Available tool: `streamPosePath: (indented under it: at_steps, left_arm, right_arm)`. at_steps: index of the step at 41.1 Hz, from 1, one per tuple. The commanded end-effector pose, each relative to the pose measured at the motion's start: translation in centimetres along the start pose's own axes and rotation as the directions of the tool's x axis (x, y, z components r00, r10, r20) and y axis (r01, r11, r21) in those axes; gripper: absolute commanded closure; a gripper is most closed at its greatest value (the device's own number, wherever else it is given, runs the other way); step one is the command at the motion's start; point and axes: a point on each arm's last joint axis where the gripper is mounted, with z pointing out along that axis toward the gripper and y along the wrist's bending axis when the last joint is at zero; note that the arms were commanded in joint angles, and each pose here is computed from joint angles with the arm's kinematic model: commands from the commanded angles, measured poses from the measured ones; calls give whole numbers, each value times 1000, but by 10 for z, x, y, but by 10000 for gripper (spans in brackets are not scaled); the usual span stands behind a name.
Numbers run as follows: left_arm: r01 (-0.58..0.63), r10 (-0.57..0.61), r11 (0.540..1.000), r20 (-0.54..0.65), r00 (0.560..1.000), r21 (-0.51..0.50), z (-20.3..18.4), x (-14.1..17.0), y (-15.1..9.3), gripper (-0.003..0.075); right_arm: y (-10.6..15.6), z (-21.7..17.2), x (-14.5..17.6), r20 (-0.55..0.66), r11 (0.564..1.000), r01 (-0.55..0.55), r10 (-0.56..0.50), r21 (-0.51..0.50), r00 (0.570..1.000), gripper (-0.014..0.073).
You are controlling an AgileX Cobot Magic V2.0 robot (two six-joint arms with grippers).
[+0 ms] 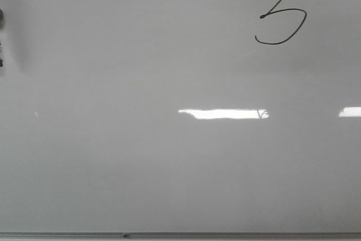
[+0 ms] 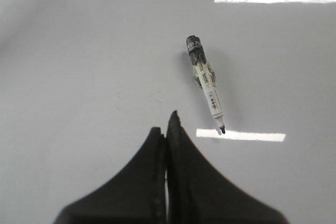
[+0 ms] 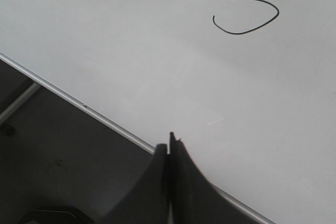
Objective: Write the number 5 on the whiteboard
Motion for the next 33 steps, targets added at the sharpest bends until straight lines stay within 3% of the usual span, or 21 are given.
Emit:
streamPosePath:
  at_steps: [1,12,33]
  left_arm:
    - [8,-8,1000,120,993,-2,-3,-11,0,741]
    - [11,-15,999,88,996,49,-3,-6,-2,741]
    - [-7,4,999,79,997,46,-1,4,-2,741]
  right_arm:
    - [-1,-5,-10,86,1000,-2,1,16,996,664]
    - [-1,-5,-10,87,1000,-2,1,16,996,664]
    - [-1,-5,-10,87,1000,-2,1,16,996,664]
